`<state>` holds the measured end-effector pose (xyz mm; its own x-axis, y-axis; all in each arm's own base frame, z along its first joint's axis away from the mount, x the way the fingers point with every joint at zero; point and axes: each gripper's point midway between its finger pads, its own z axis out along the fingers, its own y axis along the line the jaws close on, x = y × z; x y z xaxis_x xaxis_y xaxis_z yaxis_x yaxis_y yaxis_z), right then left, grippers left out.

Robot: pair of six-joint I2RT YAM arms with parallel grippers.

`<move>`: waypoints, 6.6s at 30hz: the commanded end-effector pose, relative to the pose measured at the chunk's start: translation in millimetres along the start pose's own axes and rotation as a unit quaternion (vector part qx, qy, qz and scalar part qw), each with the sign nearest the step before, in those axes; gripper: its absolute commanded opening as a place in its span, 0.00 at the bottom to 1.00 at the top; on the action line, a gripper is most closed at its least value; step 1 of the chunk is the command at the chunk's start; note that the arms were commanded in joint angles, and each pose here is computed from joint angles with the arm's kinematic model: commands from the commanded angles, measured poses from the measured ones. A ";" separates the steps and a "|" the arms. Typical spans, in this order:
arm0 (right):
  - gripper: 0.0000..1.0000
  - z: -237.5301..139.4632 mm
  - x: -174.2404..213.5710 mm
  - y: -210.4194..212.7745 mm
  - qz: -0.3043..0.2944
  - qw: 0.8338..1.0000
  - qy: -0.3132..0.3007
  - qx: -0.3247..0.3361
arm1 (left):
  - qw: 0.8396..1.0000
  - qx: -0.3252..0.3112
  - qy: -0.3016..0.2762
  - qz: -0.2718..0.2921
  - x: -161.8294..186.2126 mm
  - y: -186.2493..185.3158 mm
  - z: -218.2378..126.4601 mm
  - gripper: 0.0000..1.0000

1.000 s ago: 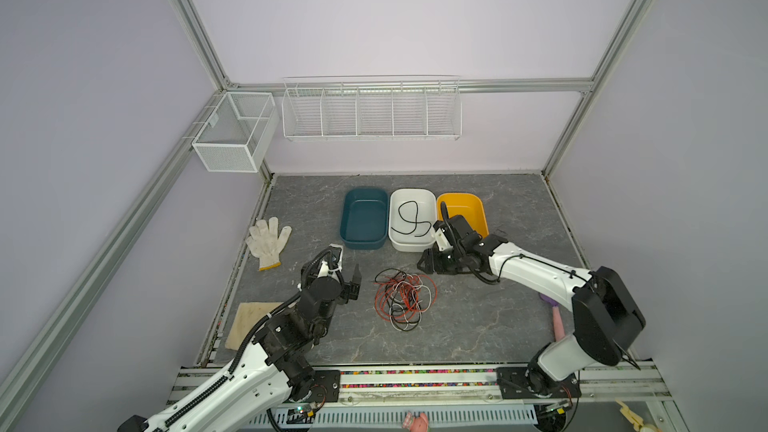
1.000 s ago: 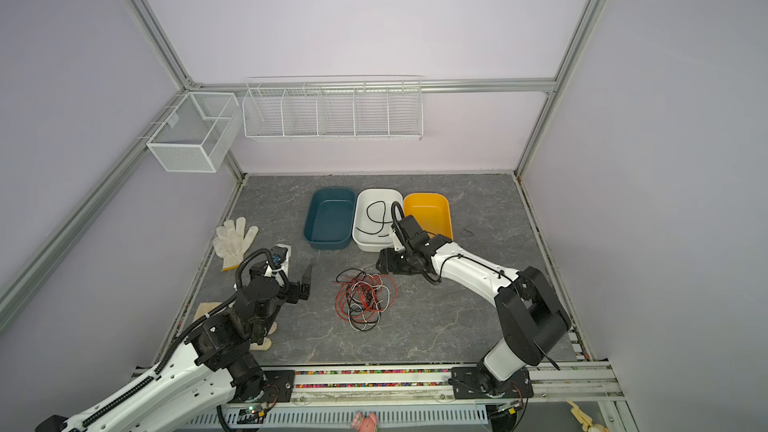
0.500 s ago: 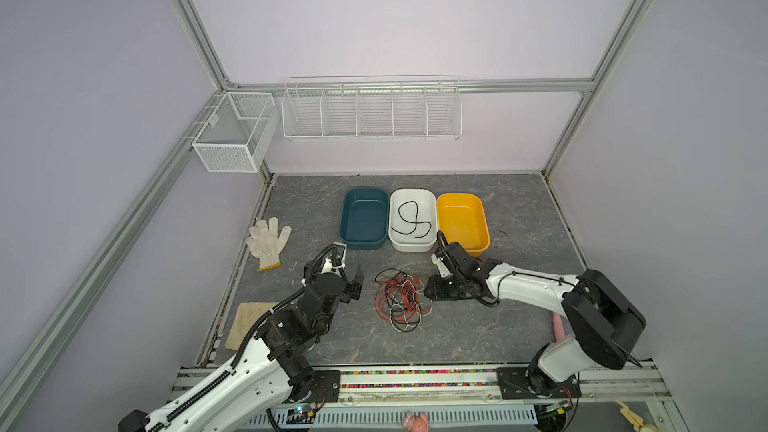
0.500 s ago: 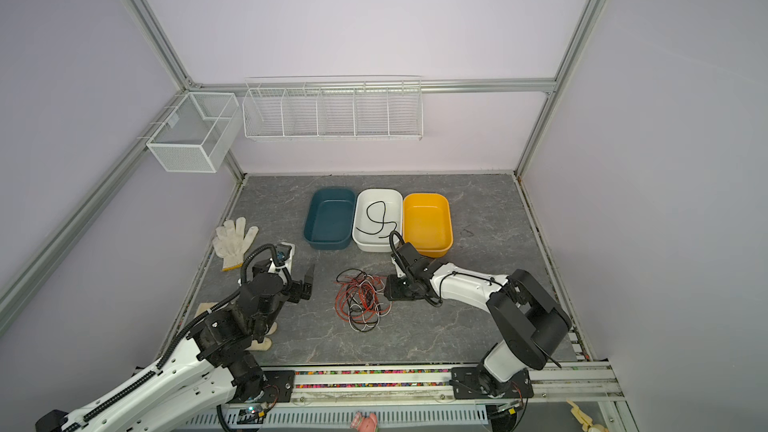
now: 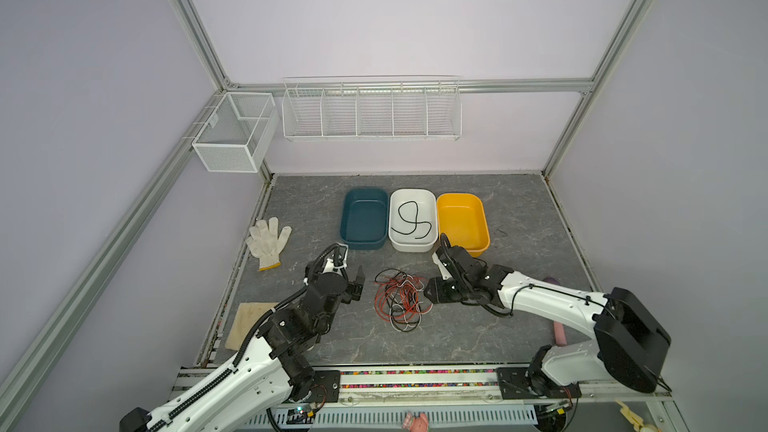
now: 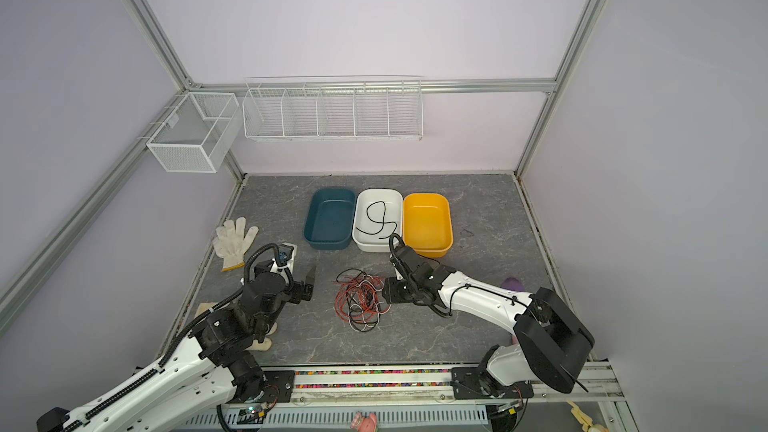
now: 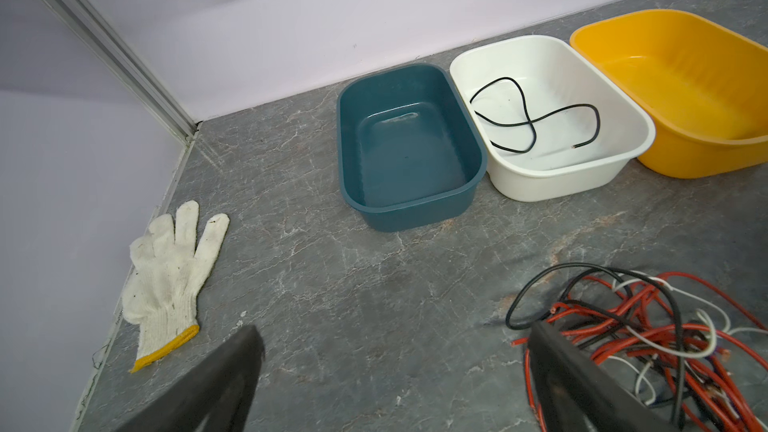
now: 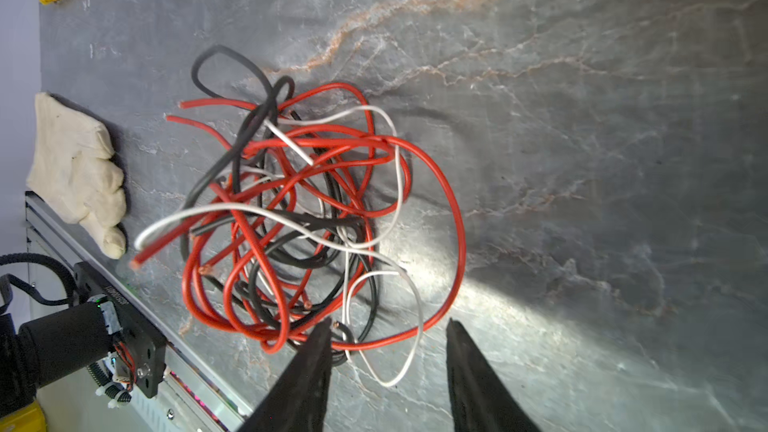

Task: Untangle the cables
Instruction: 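Move the open right gripper back over the red and white cable pile, then grasp a white cable end in the pile with the right gripper, then lift the white cable up out of the pile with the right gripper, then carry the white cable over the teal tub and lower it in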

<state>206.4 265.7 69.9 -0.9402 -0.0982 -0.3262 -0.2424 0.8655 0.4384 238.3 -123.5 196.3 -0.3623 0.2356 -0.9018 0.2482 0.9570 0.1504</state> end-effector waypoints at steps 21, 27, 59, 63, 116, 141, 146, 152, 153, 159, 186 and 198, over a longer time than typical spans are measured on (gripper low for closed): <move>0.41 16.5 18.2 1.1 0.012 1.000 0.010 -0.001 | 1.000 0.019 -0.001 -0.005 -8.8 -5.8 -4.4 0.99; 0.33 24.0 19.7 -0.9 0.013 1.000 0.016 0.003 | 1.000 0.029 0.004 -0.001 -7.4 -10.1 -3.3 0.99; 0.07 -60.7 -29.0 45.4 -0.064 0.992 -0.094 -0.050 | 0.999 0.046 0.007 0.009 -6.6 -16.9 -3.1 0.99; 0.07 -86.5 -40.2 58.0 -0.081 0.988 -0.116 -0.061 | 0.999 0.047 0.008 0.009 -6.2 -17.3 -2.8 0.99; 0.06 -354.1 -156.7 167.5 -0.235 0.894 -0.372 -0.082 | 0.999 0.050 0.016 0.013 -4.9 -20.0 -0.7 0.99; 0.06 -255.2 -229.3 196.5 -0.222 0.921 -0.295 -0.121 | 0.999 0.039 0.008 0.021 -4.5 -14.8 -1.9 0.99; 0.06 -223.6 -250.9 196.1 -0.223 0.928 -0.279 -0.108 | 0.999 0.037 0.009 0.024 -3.2 -14.1 -1.4 0.99; 0.06 -179.6 -271.6 203.5 -0.233 0.931 -0.257 -0.110 | 0.999 0.033 0.008 0.024 -3.1 -13.0 -1.1 0.99; 0.06 -172.9 -274.7 205.0 -0.233 0.932 -0.253 -0.111 | 0.999 0.033 0.007 0.023 -3.7 -12.6 -1.6 0.99; 0.06 -136.3 -294.8 212.6 -0.241 0.936 -0.234 -0.110 | 0.999 0.034 0.001 0.023 -4.7 -11.6 -3.3 0.99; 0.06 68.6 -298.8 149.8 -0.202 0.969 -0.123 -0.072 | 0.999 0.031 -0.003 0.026 -6.0 -11.7 -1.6 0.99; 0.08 96.9 -283.7 126.3 -0.186 0.978 -0.092 -0.035 | 0.999 0.033 -0.002 0.028 -5.4 -12.9 -1.2 0.99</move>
<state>465.6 453.5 147.6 -0.7143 -0.3014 -0.6316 -0.5997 0.7288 0.3304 234.6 -136.7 196.0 -0.3584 0.2778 -0.8913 0.3278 0.9313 0.1585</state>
